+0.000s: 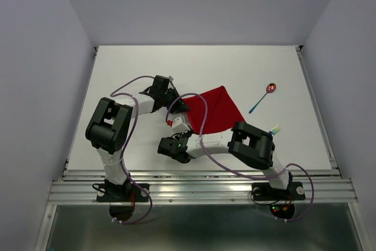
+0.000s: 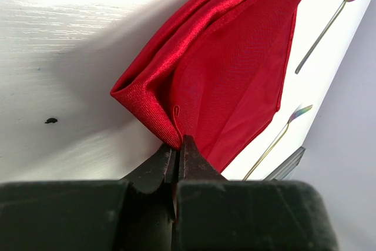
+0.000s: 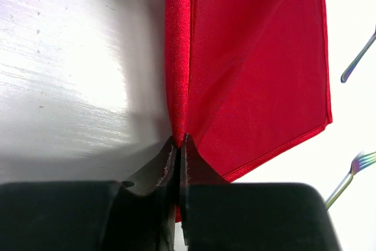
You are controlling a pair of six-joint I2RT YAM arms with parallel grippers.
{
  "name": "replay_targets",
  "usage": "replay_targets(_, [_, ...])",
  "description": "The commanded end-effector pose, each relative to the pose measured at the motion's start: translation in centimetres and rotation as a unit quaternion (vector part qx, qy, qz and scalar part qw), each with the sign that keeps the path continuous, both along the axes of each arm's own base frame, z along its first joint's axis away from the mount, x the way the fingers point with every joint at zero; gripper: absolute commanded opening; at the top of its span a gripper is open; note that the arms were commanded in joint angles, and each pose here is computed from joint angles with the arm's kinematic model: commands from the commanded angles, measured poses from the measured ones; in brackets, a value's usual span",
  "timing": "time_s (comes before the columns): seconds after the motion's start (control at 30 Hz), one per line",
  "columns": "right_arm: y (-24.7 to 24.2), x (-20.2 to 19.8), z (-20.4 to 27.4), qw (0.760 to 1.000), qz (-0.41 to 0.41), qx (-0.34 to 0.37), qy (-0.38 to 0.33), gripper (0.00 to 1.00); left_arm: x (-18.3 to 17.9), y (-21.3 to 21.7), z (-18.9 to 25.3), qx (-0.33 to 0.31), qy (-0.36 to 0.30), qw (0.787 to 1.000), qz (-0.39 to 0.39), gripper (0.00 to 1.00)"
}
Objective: Fold the napkin into a case and place the utensils inside
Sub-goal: Pick up the upper triangle-folded napkin from the center of the board, then turn over the upper triangle folded napkin at the center of the board.
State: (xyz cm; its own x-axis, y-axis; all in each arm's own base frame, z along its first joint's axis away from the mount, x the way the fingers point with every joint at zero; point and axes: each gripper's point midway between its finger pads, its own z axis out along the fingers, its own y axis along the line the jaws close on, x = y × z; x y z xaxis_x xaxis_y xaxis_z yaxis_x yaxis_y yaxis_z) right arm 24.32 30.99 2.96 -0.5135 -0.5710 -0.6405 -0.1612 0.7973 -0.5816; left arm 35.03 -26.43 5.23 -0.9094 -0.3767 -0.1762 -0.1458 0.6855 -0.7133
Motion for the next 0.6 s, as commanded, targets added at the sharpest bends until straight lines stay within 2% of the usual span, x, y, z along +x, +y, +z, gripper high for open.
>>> replay_targets(0.0, [0.5,0.3,1.1,0.999,-0.012,0.027,-0.020,0.01,0.1,-0.2,2.3,-0.013,-0.031,0.999,-0.009,0.00])
replay_targets(0.13, [2.5,0.1,2.9,0.997,0.026,0.069,0.002,0.01,0.9,0.3,3.7,-0.009,-0.054,0.998,-0.018,0.00])
replay_targets(0.27, [6.2,-0.3,5.2,0.986,0.068,0.149,0.035,0.01,2.1,2.5,5.4,0.004,-0.076,0.997,-0.005,0.00])
replay_targets(0.43, [12.0,-0.3,8.7,0.966,0.125,0.217,0.060,0.01,3.5,7.3,8.0,0.024,-0.100,0.994,0.035,0.00])
replay_targets(0.57, [17.4,-1.0,11.3,0.937,0.180,0.283,0.094,0.01,4.1,12.5,10.2,0.050,-0.114,0.989,0.083,0.00])
